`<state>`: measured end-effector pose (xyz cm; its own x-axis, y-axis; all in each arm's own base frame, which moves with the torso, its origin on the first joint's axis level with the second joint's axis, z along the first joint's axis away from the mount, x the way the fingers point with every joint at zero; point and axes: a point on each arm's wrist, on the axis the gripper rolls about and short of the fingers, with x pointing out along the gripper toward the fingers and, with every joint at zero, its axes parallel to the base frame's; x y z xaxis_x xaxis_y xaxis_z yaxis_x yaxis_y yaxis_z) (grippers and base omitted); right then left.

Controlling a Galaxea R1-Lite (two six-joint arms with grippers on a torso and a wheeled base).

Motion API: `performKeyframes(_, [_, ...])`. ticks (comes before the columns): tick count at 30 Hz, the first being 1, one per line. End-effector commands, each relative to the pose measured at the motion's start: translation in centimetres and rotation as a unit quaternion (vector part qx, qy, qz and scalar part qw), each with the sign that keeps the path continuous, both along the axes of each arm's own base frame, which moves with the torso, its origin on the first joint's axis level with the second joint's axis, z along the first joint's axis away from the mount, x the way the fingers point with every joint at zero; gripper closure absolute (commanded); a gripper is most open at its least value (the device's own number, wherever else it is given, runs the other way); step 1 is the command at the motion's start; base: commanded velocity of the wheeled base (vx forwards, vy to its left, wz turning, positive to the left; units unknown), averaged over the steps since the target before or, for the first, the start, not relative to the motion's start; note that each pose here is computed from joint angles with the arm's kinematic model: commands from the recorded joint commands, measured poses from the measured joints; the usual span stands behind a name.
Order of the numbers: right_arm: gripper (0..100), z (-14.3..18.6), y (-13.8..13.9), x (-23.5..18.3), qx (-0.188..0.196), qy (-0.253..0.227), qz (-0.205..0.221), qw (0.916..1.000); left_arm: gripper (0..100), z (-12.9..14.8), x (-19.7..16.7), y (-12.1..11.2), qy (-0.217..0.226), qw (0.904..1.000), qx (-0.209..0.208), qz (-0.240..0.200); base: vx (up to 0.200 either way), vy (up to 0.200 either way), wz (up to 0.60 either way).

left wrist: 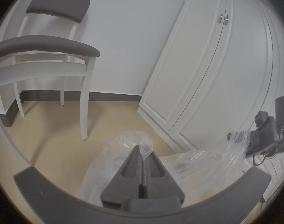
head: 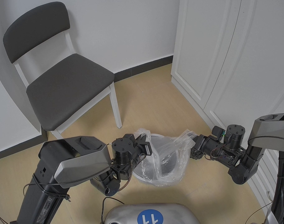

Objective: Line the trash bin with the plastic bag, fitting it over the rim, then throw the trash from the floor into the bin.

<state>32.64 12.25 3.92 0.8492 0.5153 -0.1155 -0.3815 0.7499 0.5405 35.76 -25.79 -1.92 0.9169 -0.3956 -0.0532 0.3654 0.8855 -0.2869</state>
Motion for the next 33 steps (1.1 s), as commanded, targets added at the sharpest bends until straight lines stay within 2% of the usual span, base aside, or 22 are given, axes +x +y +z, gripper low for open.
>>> performKeyframes(1, [100,0.9,-0.8,-0.8,-0.012,-0.017,0.010,0.9997,100,-0.7,0.2,-0.3,0.000,1.0000,0.000,-0.001,0.000,0.000,0.00])
performKeyframes(4, [100,1.0,-1.0,-1.4,-0.024,-0.017,0.022,0.9993,100,-1.0,0.0,-0.9,-0.001,1.0000,0.001,0.004,0.000,0.000,0.00])
performKeyframes(5, [100,1.1,-1.0,-1.8,-0.029,-0.020,0.028,0.9990,100,-1.5,-0.4,-1.8,0.004,1.0000,0.008,-0.001,0.000,0.000,0.00])
performKeyframes(9, [100,1.3,-1.1,-2.0,-0.041,-0.027,0.033,0.9982,100,-2.6,-0.4,-2.1,0.012,0.9983,0.056,-0.011,0.000,0.000,0.00])
performKeyframes(14, [100,1.5,-1.1,-2.0,-0.042,-0.031,0.033,0.9981,100,-2.8,0.1,-2.8,0.019,0.9974,0.068,-0.015,0.000,0.000,0.00])
performKeyframes(17, [100,1.7,-1.0,-2.3,-0.042,-0.032,0.035,0.9980,100,-3.5,0.6,-3.2,0.038,0.9959,0.081,-0.016,0.000,0.000,0.00])
performKeyframes(28, [100,2.4,-1.1,-2.7,-0.039,-0.040,0.036,0.9978,100,-4.5,1.4,-3.9,0.049,0.9951,0.084,-0.017,0.000,0.000,0.00])
performKeyframes(33, [100,2.6,-1.1,-2.9,-0.046,-0.044,0.039,0.9972,100,-4.8,2.0,-3.6,0.068,0.9961,0.057,-0.009,0.000,0.000,0.00])
